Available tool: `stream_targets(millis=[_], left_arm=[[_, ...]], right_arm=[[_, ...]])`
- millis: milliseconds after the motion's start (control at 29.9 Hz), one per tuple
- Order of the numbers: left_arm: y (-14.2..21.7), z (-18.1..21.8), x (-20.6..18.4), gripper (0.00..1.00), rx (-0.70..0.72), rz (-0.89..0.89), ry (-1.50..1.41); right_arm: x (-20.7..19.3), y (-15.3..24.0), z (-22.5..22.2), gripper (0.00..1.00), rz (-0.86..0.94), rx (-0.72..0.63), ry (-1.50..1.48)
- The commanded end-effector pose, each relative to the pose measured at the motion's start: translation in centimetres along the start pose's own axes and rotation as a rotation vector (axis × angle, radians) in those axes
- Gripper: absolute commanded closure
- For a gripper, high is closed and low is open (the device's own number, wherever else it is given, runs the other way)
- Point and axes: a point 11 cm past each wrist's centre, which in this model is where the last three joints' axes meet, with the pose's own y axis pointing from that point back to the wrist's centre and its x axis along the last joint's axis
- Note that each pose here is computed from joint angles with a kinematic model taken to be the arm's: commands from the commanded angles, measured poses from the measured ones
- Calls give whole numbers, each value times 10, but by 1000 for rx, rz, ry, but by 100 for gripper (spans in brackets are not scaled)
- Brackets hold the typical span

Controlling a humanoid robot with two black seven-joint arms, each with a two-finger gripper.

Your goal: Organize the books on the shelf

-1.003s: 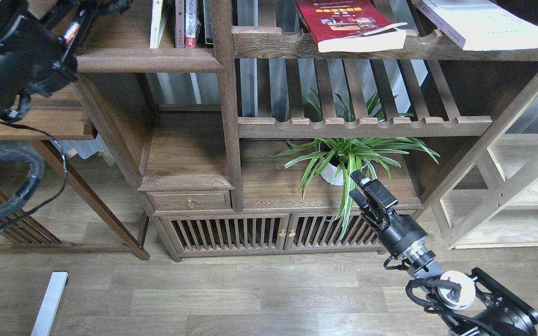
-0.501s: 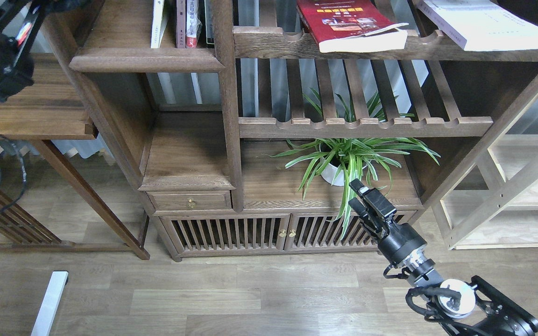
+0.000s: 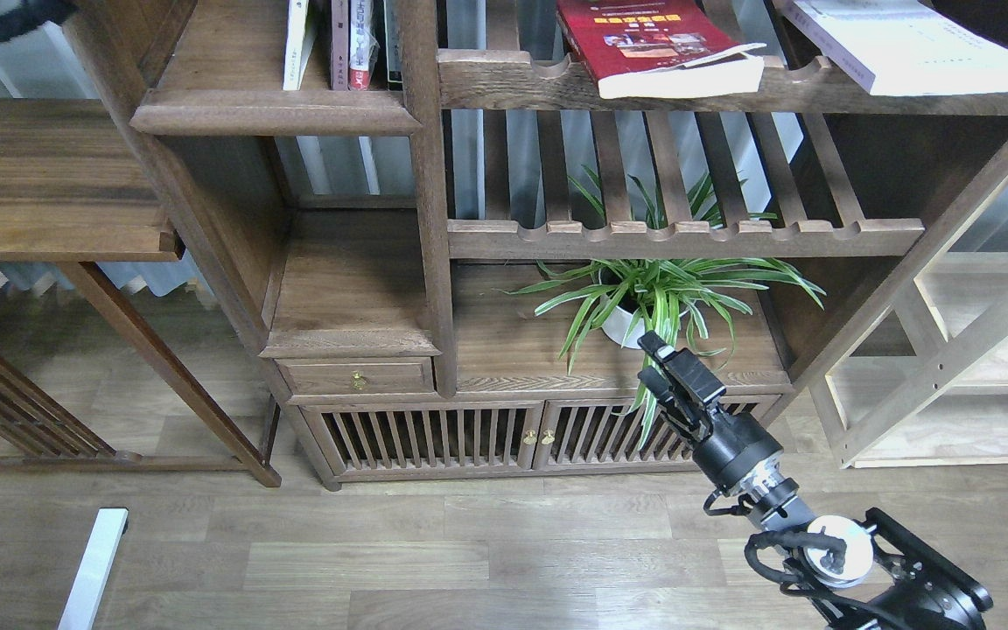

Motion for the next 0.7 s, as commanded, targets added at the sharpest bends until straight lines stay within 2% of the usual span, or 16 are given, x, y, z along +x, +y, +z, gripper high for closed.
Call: stream_targets(millis=[0, 201, 368, 501, 568, 669], left_arm=[[6, 14, 1, 61, -46, -52, 10], [24, 10, 4, 62, -73, -205, 22], [38, 3, -1, 62, -123, -356, 148], [51, -9, -2, 51, -191, -451, 244], [63, -24, -3, 50, -207, -507, 314], [71, -41, 3, 50, -197, -499, 413]], right_arm=[[-1, 2, -9, 8, -1, 29, 4], [-4, 2, -22, 5, -11, 72, 3], [-9, 2, -38, 5, -28, 126, 5], [-15, 2, -53, 5, -51, 188, -8], [-20, -1, -55, 3, -74, 218, -29], [-29, -6, -57, 2, -116, 259, -59]])
